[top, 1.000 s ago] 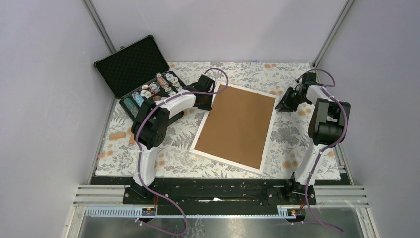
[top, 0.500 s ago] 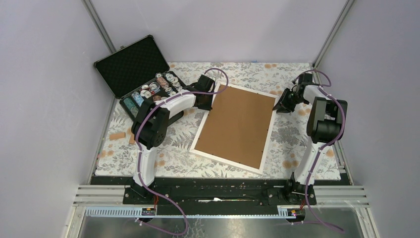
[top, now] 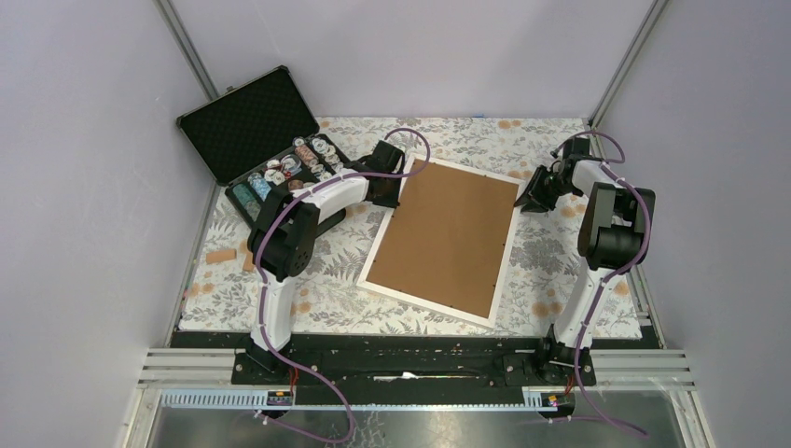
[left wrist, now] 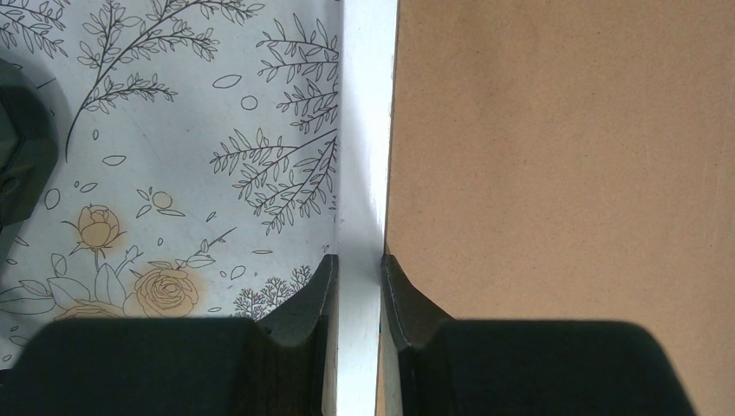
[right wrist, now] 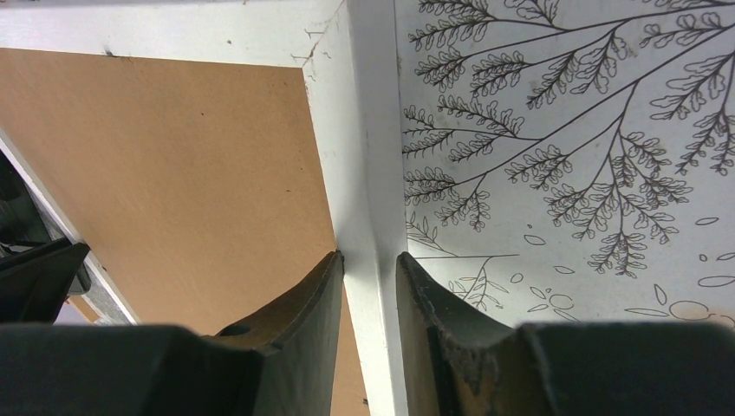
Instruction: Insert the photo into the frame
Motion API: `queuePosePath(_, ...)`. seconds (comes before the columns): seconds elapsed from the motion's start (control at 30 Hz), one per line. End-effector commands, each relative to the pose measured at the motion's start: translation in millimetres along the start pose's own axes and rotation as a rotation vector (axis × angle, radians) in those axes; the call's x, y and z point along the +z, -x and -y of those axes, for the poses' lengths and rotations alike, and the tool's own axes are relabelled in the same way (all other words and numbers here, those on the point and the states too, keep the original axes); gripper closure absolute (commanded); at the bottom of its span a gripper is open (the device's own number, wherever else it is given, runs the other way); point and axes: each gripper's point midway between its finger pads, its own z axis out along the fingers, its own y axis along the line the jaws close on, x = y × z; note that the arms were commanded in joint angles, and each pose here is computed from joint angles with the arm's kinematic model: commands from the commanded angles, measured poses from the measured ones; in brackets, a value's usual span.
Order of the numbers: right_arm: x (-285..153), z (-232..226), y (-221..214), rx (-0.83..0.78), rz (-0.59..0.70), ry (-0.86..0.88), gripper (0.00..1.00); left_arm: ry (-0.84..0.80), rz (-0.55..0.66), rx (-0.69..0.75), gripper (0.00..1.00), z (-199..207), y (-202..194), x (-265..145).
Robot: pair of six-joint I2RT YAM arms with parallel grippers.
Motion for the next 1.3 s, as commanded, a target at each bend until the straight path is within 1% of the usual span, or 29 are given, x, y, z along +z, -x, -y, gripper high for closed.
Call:
queuePosePath(0.0,-11,4,12,-0.015,0.044,-0.031,0.65,0.073,-0.071,0.035,1.0,-16,-28,20)
queuePosePath(0.13,-21,-4,17,-0.029,0.069,-0.012,0.64,0.071,-0.072,0.033,1.0,-16,-28,21)
queuePosePath(0.27,-20,5,15,-0.022,0.067,-0.039,0.62,0.066,-0.076,0.032,1.0,-15,-29,21)
queuePosePath(0.5,-19,9,14,-0.009,0.062,-0.034,0.61,0.066,-0.074,0.032,1.0,-15,-28,21)
queuePosePath(0.57,-18,9,13,-0.011,0.06,-0.035,0.59,0.066,-0.076,0.031,1.0,-15,-29,21)
queuePosePath(0.77,-7,4,9,0.001,0.023,0.011,0.59,0.056,-0.077,0.028,1.0,-13,-29,21)
queuePosePath(1.03,7,-2,-4,-0.041,-0.018,-0.012,0.6,0.057,-0.074,0.032,1.0,-13,-28,20)
queuePosePath(1.27,15,5,3,-0.044,0.003,-0.055,0.6,0.051,-0.074,0.041,1.0,-10,-28,20)
